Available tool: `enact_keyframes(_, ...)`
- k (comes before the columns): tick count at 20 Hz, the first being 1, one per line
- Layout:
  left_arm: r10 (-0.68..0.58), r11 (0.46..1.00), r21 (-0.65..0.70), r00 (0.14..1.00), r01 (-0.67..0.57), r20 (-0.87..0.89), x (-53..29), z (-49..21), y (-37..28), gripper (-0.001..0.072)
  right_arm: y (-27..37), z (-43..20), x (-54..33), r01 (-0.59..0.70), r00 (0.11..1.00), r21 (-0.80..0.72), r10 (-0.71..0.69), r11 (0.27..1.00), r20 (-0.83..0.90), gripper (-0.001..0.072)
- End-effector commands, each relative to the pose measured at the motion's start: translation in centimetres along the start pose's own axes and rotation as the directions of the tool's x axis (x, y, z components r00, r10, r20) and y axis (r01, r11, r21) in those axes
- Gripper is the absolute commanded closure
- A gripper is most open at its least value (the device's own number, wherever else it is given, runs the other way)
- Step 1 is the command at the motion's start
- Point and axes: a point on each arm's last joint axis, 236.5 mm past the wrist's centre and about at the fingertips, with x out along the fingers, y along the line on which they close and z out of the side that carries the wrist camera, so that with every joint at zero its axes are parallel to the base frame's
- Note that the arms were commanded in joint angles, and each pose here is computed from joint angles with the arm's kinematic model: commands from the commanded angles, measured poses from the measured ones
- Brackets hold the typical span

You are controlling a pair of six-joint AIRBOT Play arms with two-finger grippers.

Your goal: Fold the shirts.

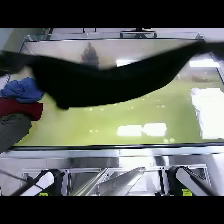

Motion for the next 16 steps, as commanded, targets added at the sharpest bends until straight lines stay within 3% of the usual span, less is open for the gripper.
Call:
enact_keyframes(1,0.09,0.92,0.359,0.976,-0.157,0.198,-4.7,4.2,-13.0,0.0683,10.8,10.3,-7.6,0.24,0.906,-0.305,-0.1,0.922,0.412,0.0691)
enact_keyframes(4,0.251,0.788,0.498,0.927,-0.363,0.279,-5.9,5.0,-16.6,0.0683,16.1,11.5,-11.0,0.426,0.827,-0.418,-0.158,0.803,0.539,0.0691)
enact_keyframes(6,0.246,0.767,0.53,0.929,-0.361,0.276,-5.6,5.4,-17.5,0.0683,17.6,11.1,-11.2,0.447,0.825,-0.468,-0.148,0.763,0.546,0.0691)
enact_keyframes(9,0.282,0.822,0.469,0.946,-0.324,0.158,-5.1,5.3,-13.2,0.0683,13.5,9.1,-9.0,0.335,0.9,-0.415,-0.158,0.846,0.406,0.0691)
enact_keyframes(12,0.273,0.914,0.328,0.96,-0.239,-0.063,-1.4,2.7,-4.8,0.0683,4.9,3.9,-5.0,0.148,0.978,-0.186,-0.116,0.971,0.172,0.0691)
enact_keyframes(14,0.281,0.948,0.213,0.934,-0.235,-0.22,2.3,-0.6,2.6,0.0683,-1.9,-2.1,-1.8,0.129,0.992,-0.001,-0.129,0.992,0.0,0.0691)
enact_keyframes(16,0.32,0.947,0.11,0.89,-0.301,-0.325,5.7,-4.2,11.2,0.0683,-8.6,-8.9,1.1,0.187,0.975,0.14,-0.166,0.972,-0.151,0.0692)
